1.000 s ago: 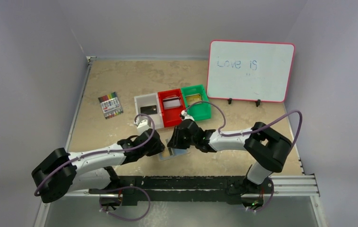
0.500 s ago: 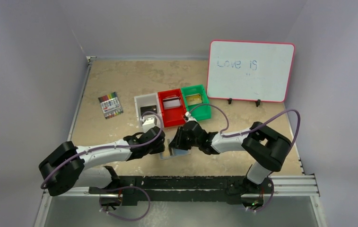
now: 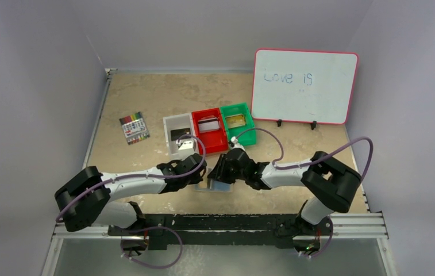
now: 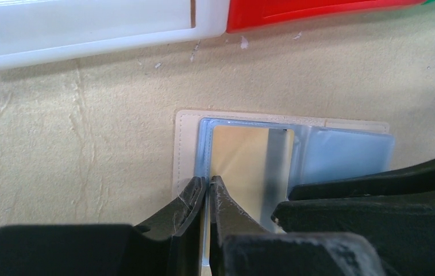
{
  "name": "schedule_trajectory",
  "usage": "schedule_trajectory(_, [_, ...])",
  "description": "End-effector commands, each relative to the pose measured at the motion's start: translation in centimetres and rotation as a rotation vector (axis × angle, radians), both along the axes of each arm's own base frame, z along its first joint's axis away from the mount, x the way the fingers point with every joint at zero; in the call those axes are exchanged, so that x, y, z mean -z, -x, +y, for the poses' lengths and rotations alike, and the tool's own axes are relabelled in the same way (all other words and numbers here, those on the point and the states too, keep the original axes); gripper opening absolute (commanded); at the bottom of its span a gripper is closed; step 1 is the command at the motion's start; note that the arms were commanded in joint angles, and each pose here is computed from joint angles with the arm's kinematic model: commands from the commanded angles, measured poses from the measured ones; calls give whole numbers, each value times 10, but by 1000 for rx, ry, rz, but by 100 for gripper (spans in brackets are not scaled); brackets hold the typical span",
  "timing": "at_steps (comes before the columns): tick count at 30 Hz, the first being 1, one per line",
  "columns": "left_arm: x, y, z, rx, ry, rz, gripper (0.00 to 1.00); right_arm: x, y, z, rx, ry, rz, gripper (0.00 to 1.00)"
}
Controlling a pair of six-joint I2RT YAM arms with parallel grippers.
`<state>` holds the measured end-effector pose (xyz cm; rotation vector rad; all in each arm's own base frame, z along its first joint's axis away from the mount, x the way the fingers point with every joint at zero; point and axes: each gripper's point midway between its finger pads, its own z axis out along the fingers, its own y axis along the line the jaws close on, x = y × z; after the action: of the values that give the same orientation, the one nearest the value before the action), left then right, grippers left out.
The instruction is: Take the credit cards out of the card holder
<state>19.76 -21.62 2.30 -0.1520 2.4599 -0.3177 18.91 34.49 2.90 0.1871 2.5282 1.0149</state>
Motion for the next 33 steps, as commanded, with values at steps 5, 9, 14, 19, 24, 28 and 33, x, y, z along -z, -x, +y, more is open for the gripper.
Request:
schedule_trajectory(5, [24,19,15,49,-115,70,2,4,4,-24,110,-4,32,36])
schedule_trajectory(9, [23,20,12,60,-108,67,1,7,6,-18,94,-35,45,33])
schedule_trajectory(14, [23,22,7,78,-100,68,0,4,5,-11,74,-85,45,29])
schedule_trajectory(19, [23,23,4,91,-101,68,0,6,-2,-16,94,-62,47,25])
schedule_trajectory(24, [23,23,3,92,-103,66,0,0,-5,-18,99,-75,34,22])
schedule_trajectory(28, [23,22,3,84,-103,65,0,-18,-19,-19,109,-31,-35,24])
schedule_trajectory(33, [20,21,1,79,-95,55,0,-39,-24,-13,87,-49,-88,29])
